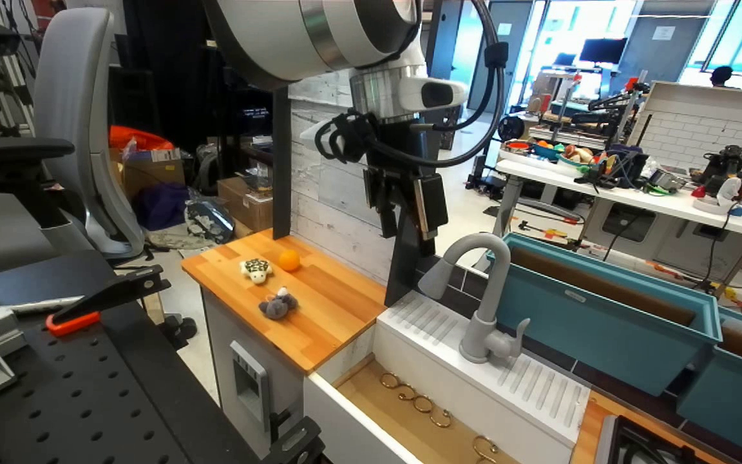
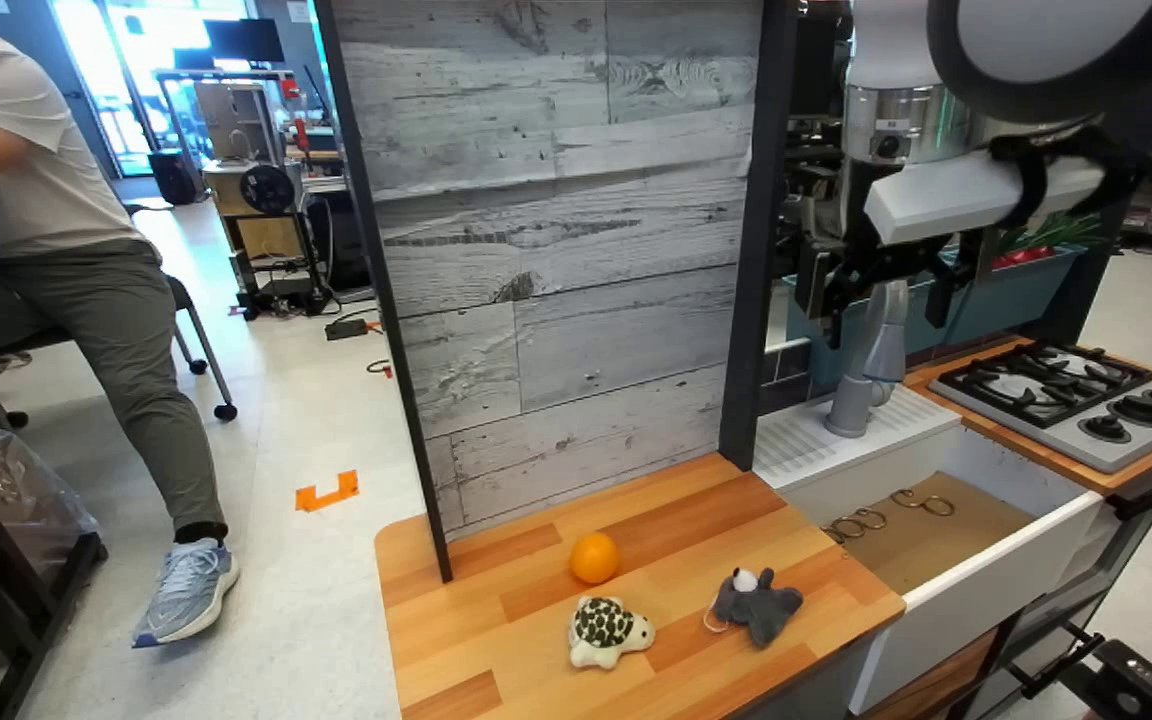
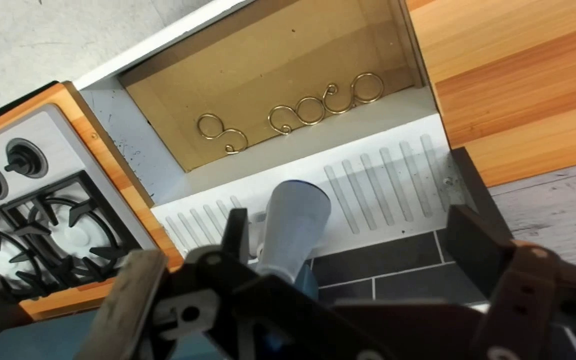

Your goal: Push the nozzle to the left

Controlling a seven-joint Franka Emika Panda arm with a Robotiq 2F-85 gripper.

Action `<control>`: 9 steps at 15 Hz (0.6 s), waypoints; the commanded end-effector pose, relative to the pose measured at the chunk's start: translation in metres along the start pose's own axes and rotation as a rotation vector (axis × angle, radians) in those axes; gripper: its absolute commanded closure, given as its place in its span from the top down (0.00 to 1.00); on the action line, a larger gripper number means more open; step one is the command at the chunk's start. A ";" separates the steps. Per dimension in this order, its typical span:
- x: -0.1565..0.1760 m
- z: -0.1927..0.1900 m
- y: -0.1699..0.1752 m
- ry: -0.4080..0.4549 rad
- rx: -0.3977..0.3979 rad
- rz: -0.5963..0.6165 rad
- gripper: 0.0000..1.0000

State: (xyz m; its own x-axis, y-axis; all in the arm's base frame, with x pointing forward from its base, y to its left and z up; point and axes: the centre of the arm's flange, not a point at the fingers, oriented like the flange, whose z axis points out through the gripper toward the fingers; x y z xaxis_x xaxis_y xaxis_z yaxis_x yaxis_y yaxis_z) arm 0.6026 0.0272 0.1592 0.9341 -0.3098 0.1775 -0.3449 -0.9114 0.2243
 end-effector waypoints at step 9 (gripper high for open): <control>0.002 0.047 0.014 0.009 -0.066 0.005 1.00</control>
State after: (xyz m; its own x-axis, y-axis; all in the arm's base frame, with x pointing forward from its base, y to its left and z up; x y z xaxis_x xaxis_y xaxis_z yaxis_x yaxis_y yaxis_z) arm 0.5967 -0.0003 0.1257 0.9314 -0.3297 0.1544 -0.3612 -0.8899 0.2785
